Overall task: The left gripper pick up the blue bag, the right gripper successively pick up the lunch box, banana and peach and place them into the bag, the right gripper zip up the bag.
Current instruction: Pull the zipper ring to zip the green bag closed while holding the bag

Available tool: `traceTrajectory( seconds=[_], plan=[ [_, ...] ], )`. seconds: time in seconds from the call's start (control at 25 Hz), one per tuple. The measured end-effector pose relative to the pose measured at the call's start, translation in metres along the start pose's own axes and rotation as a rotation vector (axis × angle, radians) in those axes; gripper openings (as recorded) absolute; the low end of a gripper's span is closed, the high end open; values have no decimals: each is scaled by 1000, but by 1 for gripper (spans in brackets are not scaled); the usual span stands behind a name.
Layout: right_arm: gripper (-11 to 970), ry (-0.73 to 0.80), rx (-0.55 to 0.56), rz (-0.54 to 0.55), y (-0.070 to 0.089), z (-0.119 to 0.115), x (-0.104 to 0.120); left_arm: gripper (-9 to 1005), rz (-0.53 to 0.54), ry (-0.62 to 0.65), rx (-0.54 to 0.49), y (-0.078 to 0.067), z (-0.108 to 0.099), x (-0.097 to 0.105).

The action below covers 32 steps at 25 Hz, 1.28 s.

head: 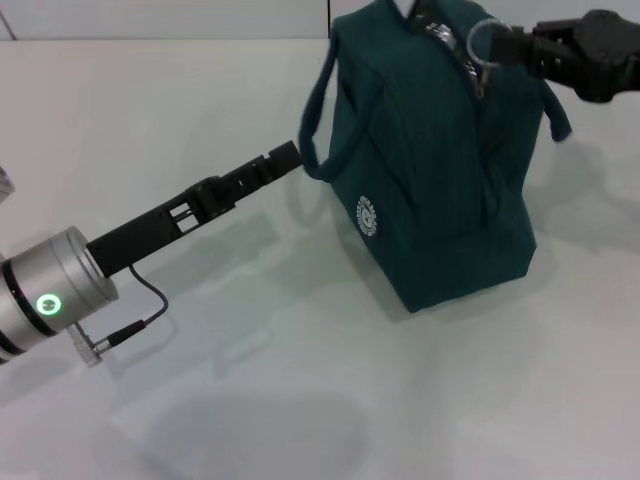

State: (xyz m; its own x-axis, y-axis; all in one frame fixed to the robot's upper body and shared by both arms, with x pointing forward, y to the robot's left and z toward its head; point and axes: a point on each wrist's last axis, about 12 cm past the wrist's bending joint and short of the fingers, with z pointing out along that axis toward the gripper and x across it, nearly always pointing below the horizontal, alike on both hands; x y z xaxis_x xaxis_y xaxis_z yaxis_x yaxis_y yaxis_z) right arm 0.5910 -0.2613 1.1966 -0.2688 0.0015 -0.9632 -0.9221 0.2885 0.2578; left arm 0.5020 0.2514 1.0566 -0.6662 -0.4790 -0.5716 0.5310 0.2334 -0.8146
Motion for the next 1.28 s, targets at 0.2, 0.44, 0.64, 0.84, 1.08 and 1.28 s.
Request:
traceTrajectory(
  seconds=[0.2,0.44,0.64,0.84,1.08,1.28],
  plan=[
    [7,18,9,66,-8,1,-12,896,8,17,4,0,3,3],
    [7,38,-103,98,-2,20,-12,896,12,40,5,0,4,5],
    [7,69,-156,111,6,34,-3,896,20,40,21,-2,5,3],
    [7,74,-168,129,10,38,6,896,96,34,36,-5,3,1],
    [7,76,-178,148,13,41,14,895,128,49,72,-9,-3,-5],
    [7,88,-196,157,17,47,20,894,129,56,110,-14,-6,-8]
  ],
)
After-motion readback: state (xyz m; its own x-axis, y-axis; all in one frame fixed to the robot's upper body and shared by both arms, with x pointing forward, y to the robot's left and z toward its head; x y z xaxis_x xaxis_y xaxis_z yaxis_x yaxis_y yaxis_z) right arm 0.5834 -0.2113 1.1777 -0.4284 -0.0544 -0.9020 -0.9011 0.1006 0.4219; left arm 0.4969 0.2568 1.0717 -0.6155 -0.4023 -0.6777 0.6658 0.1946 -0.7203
